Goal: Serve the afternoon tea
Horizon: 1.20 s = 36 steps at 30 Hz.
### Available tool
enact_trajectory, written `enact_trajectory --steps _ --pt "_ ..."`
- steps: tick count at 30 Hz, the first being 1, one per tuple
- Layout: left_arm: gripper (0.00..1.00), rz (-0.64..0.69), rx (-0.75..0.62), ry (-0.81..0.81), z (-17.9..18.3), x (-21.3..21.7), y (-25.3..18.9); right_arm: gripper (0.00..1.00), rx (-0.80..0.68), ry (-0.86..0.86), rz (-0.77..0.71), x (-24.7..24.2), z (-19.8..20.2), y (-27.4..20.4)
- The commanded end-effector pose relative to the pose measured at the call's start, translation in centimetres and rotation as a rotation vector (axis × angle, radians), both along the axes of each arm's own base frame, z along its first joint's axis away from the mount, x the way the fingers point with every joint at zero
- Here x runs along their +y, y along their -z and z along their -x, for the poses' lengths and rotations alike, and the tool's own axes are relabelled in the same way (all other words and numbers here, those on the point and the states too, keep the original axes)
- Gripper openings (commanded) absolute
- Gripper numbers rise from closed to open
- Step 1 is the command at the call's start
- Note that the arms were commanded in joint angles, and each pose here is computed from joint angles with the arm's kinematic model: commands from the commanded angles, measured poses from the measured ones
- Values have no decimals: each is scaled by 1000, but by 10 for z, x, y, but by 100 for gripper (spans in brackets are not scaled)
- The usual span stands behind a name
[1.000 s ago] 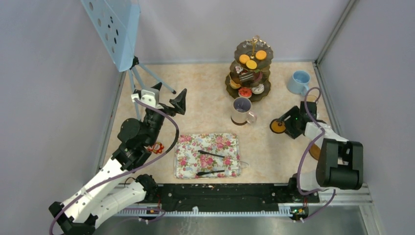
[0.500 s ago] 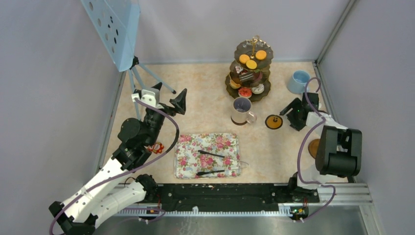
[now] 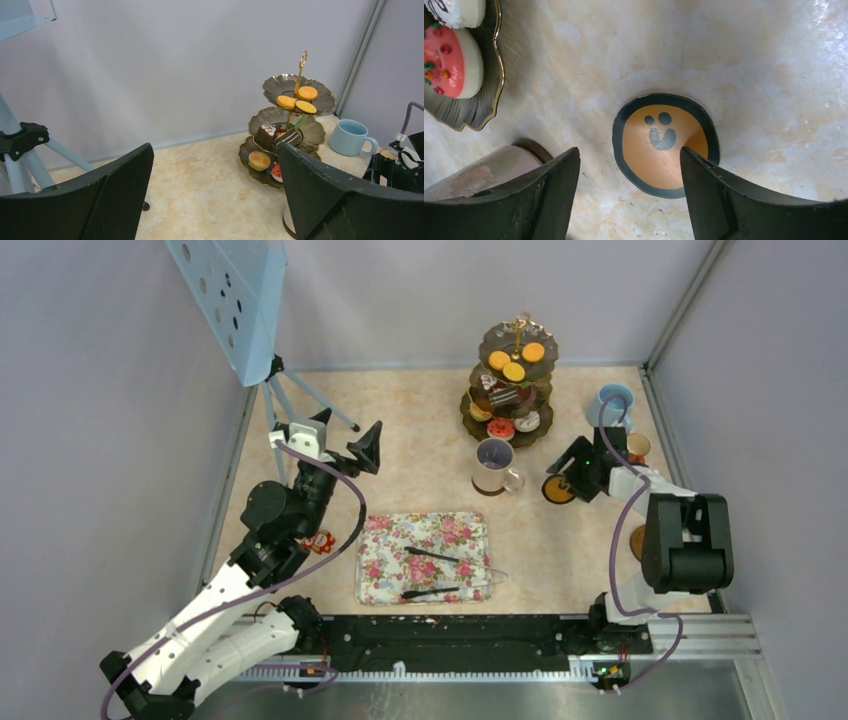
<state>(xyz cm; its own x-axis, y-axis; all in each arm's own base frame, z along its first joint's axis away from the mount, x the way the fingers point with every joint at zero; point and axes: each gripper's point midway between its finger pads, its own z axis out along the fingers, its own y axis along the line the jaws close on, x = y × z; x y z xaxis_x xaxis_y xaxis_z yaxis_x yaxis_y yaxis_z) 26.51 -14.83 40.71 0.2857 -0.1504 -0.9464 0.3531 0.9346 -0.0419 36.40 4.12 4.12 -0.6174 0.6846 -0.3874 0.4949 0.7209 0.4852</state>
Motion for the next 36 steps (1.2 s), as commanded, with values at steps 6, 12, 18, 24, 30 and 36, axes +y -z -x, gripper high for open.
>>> enact_trajectory --steps 6,12,18,24,30,36 --pt "99 27 -39 17 3 -2 -12 77 22 108 160 -50 15 -4" --pt "99 25 -35 27 3 -5 -11 76 25 35 89 -23 6 16" --pt "99 21 -36 19 2 -3 -11 75 -20 -36 5 16 -11 7" --pt "99 25 -37 25 3 -4 -11 75 -44 -10 96 -4 -12 -6" --pt "99 24 -39 20 4 -3 -12 75 39 21 78 -5 12 -1" --pt "99 27 -41 25 4 -3 -13 76 12 42 -104 29 36 3"
